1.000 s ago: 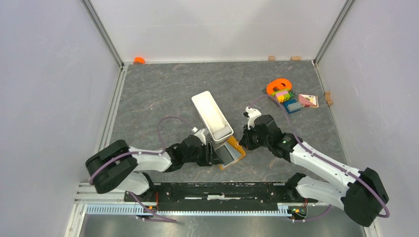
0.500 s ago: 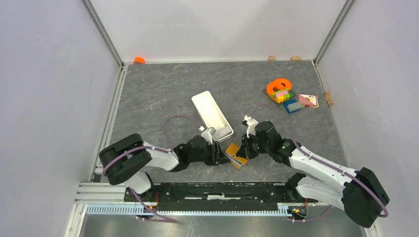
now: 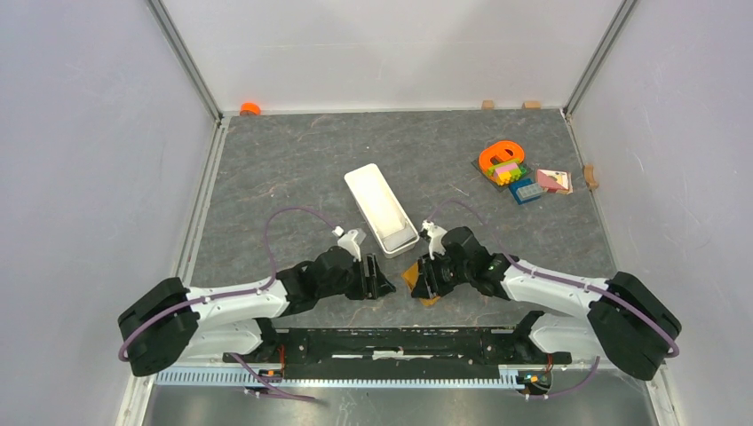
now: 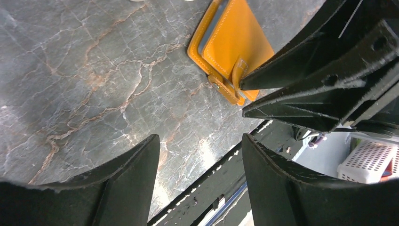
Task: Put the credit cards into the card holder
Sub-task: Close the card holder at the center of the board, then turn over the card holder at the center of the board.
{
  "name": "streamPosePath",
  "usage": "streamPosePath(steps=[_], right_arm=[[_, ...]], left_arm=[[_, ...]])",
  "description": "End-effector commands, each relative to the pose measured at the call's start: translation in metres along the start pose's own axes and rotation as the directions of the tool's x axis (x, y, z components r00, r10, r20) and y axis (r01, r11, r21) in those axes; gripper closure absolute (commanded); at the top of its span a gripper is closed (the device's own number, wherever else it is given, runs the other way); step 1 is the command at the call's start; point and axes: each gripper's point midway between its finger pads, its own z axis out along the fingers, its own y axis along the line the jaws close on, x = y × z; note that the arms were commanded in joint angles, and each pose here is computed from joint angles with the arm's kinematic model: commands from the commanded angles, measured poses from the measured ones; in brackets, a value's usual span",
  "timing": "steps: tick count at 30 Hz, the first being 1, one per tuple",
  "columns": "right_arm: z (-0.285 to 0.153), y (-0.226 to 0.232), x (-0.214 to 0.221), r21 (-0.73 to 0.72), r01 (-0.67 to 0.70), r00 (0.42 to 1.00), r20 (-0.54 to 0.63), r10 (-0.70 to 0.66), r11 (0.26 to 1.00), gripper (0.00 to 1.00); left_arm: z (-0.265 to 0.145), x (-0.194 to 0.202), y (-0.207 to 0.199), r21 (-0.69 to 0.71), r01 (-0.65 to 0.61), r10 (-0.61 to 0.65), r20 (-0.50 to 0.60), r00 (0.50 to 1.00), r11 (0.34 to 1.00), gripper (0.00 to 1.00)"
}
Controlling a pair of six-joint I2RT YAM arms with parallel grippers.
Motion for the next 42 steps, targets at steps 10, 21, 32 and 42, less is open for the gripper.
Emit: streamPosePath(steps=[10,21,32,42], right_arm=[[-0.050,-0.019,-0.075,0.170,0.097,0.975,0.180,-0.127,0.981,0.32],[-0.054,-0.077,-0.045,0.131,-0.063,0.981,0.191,0.037,0.989,0.43],[-0.033,-0.058,-0.008,-0.088,-0.153,0.976,0.145,0.165,0.984,0.50],[-0.025,-0.059,0.007,-0.124,-0.222,0.964,0.121,0.236,0.967,0.51]], left_arm=[[0.023,-0.023,-0.024,-0.036,-0.062,0.062,-0.012,0.998,0.997,0.28],[0.051,-0.022,-0.032,-0.021,-0.043,0.042,-0.044,0.998,0.999,0.29],[0.049,-0.037,-0.050,0.063,-0.057,0.055,0.036,0.998,0.996,0.31],[0.070,-0.028,-0.047,0.037,-0.052,0.053,-0.025,0.998,0.998,0.32]])
